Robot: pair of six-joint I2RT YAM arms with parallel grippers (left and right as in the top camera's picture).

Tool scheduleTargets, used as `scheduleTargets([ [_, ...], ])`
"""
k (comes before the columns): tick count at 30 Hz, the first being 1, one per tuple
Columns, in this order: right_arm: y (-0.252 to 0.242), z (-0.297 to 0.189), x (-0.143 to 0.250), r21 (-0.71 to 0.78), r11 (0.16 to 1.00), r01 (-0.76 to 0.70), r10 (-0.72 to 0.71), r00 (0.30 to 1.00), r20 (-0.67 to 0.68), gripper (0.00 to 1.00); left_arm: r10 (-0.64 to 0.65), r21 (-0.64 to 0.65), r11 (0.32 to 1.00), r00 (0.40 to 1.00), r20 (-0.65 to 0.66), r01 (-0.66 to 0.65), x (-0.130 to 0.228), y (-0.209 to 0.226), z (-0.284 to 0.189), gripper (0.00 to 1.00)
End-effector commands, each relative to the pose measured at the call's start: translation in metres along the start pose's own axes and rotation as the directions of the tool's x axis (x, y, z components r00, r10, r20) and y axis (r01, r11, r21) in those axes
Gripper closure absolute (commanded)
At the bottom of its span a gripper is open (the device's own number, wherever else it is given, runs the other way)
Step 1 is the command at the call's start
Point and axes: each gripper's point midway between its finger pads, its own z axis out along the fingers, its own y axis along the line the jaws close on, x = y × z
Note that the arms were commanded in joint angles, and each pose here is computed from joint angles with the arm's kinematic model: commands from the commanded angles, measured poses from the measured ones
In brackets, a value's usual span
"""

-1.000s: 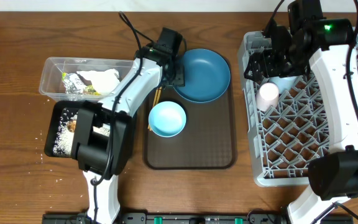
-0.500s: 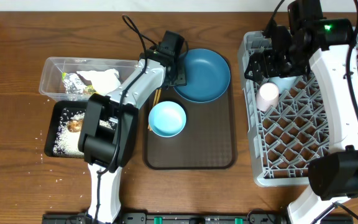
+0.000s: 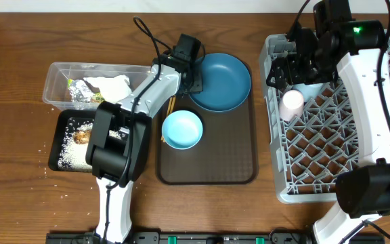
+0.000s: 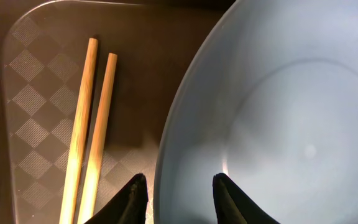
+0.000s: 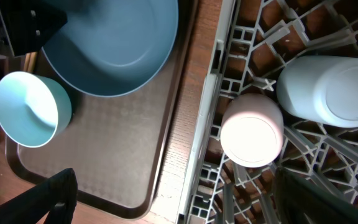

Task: Sort waste into correct bins and load items into the dishwasher rack
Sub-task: 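Grasp the rim of the teal plate with the left gripper, then lift the teal plate with the left gripper toward the right gripper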

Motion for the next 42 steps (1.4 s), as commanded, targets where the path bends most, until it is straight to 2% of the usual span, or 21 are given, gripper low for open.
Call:
scheduleTargets([
  [1, 0.003, -0.001, 0.002, 0.001, 1.0, 0.02, -0.02, 1.0, -0.002, 0.07, -0.006, -0.026, 1.0, 1.0, -0.027, 0.005, 0.008, 0.006, 0.016, 0.64],
  [13, 0.003, -0.001, 0.002, 0.001, 1.0, 0.021, -0.021, 1.0, -0.002, 0.07, -0.007, -0.033, 0.999, 0.999, -0.043, 0.005, 0.012, 0.009, 0.026, 0.65],
  [17, 0.003, -0.001, 0.002, 0.001, 1.0, 0.021, -0.021, 1.0, -0.002, 0.07, -0.006, -0.028, 1.0, 0.999, -0.031, 0.005, 0.009, 0.007, 0.026, 0.77],
  [21, 0.002, -0.001, 0.002, 0.001, 1.0, 0.02, -0.02, 1.0, -0.002, 0.07, -0.006, -0.027, 1.0, 1.0, -0.029, 0.005, 0.009, 0.007, 0.026, 0.94],
  [25, 0.002, -0.001, 0.001, 0.002, 1.0, 0.021, -0.021, 1.0, 0.002, 0.07, -0.008, -0.023, 1.0, 1.0, -0.02, 0.007, 0.006, 0.007, 0.022, 0.94],
  [34, 0.002, -0.001, -0.01, 0.004, 1.0, 0.03, -0.03, 0.999, 0.043, 0.05, -0.048, 0.029, 0.999, 0.99, 0.134, 0.045, -0.04, 0.012, -0.054, 0.94],
  [42, 0.003, -0.002, -0.014, -0.006, 0.999, 0.033, -0.032, 0.998, 0.062, 0.05, 0.005, 0.057, 0.998, 0.971, 0.237, -0.019, -0.052, 0.008, -0.132, 0.94],
])
